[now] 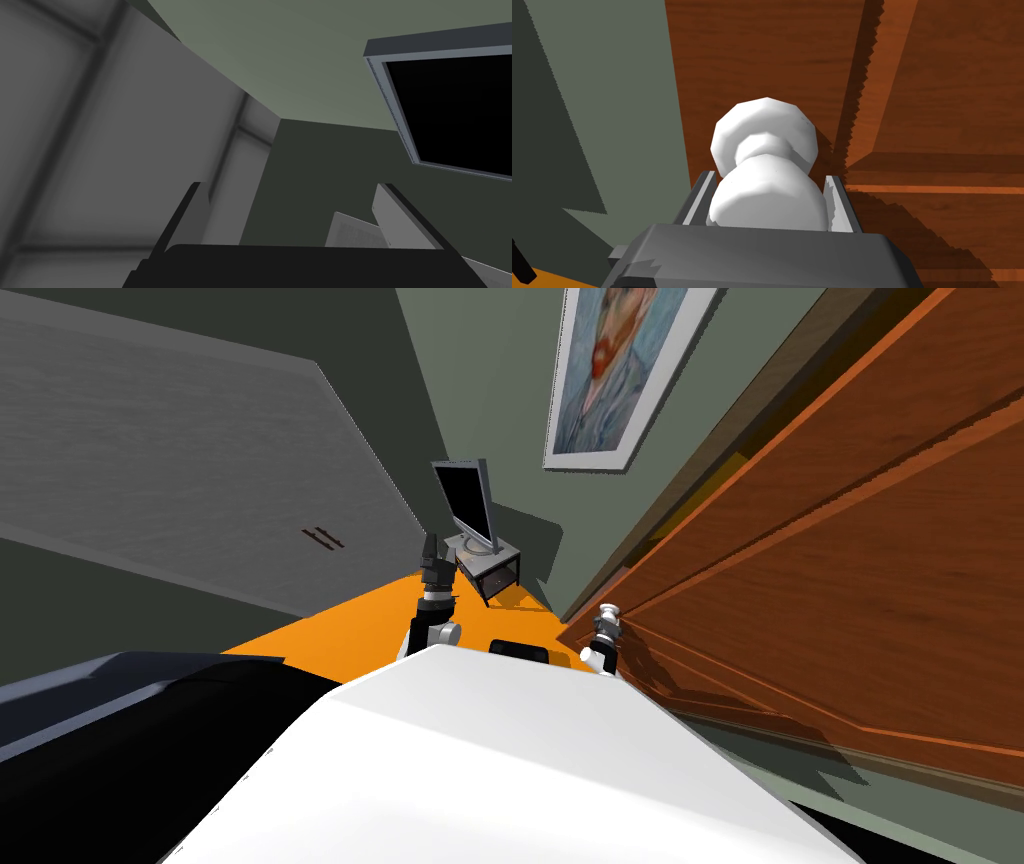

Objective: Pull the door open

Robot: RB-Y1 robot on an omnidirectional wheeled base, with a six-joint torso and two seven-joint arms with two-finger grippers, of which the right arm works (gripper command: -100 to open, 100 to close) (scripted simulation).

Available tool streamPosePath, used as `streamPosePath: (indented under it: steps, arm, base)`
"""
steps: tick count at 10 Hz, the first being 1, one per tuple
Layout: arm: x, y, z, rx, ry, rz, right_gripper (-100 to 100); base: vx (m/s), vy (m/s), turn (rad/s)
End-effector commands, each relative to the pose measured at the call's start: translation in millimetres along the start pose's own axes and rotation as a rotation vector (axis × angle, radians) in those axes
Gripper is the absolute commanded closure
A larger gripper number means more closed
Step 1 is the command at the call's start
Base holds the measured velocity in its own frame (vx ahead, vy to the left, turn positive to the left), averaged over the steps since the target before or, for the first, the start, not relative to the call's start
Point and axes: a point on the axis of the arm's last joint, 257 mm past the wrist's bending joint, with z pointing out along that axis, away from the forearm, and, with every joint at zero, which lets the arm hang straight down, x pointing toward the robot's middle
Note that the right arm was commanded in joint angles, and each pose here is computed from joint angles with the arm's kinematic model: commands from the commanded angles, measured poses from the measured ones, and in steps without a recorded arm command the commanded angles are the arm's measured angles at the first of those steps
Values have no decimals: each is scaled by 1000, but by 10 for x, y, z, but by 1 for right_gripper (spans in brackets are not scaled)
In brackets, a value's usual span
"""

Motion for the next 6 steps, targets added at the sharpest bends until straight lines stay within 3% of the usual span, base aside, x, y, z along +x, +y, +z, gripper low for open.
streamPosePath:
  steps: [1,6]
  arm:
    - [11,-12,4,0,3,3,100]
    - [20,-69,-29,76,7,14,100]
  base:
    - [0,0,0]
    - [-210,-10,134]
